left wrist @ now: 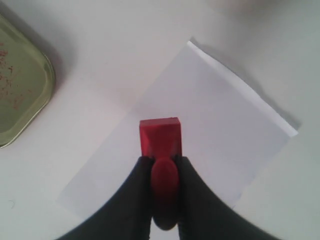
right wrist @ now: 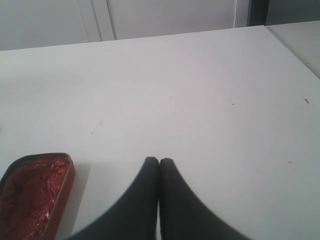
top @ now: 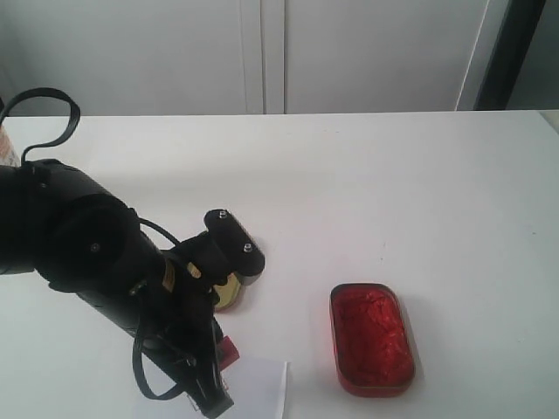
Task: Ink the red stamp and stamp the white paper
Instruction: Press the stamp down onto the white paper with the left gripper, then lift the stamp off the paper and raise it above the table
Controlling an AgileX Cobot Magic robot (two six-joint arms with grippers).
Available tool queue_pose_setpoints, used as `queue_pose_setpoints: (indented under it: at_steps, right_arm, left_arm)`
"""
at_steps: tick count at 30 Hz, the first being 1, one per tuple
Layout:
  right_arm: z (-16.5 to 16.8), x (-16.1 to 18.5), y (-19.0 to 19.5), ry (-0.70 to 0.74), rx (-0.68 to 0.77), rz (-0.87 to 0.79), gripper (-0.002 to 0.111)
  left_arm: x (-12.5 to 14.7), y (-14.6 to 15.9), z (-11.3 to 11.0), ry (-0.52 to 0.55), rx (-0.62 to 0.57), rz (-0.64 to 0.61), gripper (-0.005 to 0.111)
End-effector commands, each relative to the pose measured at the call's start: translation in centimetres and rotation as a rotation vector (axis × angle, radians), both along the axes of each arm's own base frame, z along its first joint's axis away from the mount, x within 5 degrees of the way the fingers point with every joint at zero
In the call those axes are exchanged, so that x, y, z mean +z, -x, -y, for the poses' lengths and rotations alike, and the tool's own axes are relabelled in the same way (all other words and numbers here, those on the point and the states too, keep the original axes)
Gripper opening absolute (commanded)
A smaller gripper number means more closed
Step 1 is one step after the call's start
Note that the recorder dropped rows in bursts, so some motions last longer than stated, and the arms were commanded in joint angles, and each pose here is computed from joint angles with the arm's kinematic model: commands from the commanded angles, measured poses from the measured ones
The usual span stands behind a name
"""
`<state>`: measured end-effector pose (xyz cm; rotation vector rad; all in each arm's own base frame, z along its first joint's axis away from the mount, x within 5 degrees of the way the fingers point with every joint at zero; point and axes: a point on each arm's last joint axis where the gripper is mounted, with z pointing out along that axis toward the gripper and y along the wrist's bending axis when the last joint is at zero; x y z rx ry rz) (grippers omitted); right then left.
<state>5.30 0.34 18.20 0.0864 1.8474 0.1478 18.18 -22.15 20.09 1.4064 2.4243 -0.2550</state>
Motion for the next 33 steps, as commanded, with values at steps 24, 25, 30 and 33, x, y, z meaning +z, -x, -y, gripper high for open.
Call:
queue_pose_setpoints:
  at_steps: [24, 25, 30, 33]
  right_arm:
    - [0.0, 0.0, 0.0, -0.005, -0.004, 0.013, 0.0]
    - [0.0, 0.0, 0.0, -0.005, -0.004, 0.013, 0.0]
    - [0.0, 0.0, 0.0, -0.005, -0.004, 0.013, 0.0]
    - [0.0, 0.0, 0.0, -0.005, -0.004, 0.013, 0.0]
  left_arm:
    - [5.7, -1.9, 2.6, 0.142, -0.05, 0.145, 0.0]
    - [6.1, -2.1, 2.7, 0.152, -0.05, 0.154, 0.0]
    - [7.5, -2.6, 3.3, 0.175, -0.089, 0.206, 0.0]
    - [8.3, -3.0, 3.8, 0.194, -0.091, 0.226, 0.0]
